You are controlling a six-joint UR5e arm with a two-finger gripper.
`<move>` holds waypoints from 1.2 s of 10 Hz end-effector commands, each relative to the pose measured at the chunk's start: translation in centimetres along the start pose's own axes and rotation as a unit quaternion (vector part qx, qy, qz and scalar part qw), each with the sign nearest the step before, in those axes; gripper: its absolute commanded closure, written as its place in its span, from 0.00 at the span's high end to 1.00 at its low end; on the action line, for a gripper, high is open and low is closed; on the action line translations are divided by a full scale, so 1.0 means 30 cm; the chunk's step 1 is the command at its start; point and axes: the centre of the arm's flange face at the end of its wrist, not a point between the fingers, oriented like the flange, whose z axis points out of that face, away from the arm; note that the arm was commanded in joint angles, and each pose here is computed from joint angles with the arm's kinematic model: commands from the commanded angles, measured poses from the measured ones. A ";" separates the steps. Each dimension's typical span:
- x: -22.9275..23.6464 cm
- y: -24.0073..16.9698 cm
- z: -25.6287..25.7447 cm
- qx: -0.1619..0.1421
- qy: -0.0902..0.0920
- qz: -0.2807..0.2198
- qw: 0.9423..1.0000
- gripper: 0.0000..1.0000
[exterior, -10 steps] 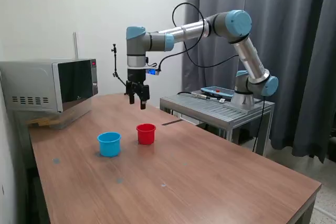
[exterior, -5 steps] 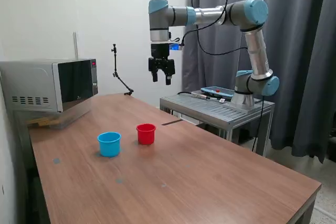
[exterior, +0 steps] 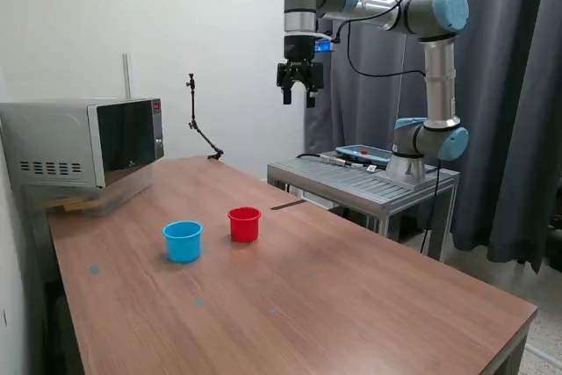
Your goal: Place red objects in the red bin, and blue objects in the blue bin.
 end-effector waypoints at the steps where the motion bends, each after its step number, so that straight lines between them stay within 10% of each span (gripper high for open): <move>1: 0.021 -0.116 -0.150 -0.027 -0.002 0.001 1.000 1.00; 12: 0.186 -0.521 -0.297 0.032 0.002 -0.037 0.999 1.00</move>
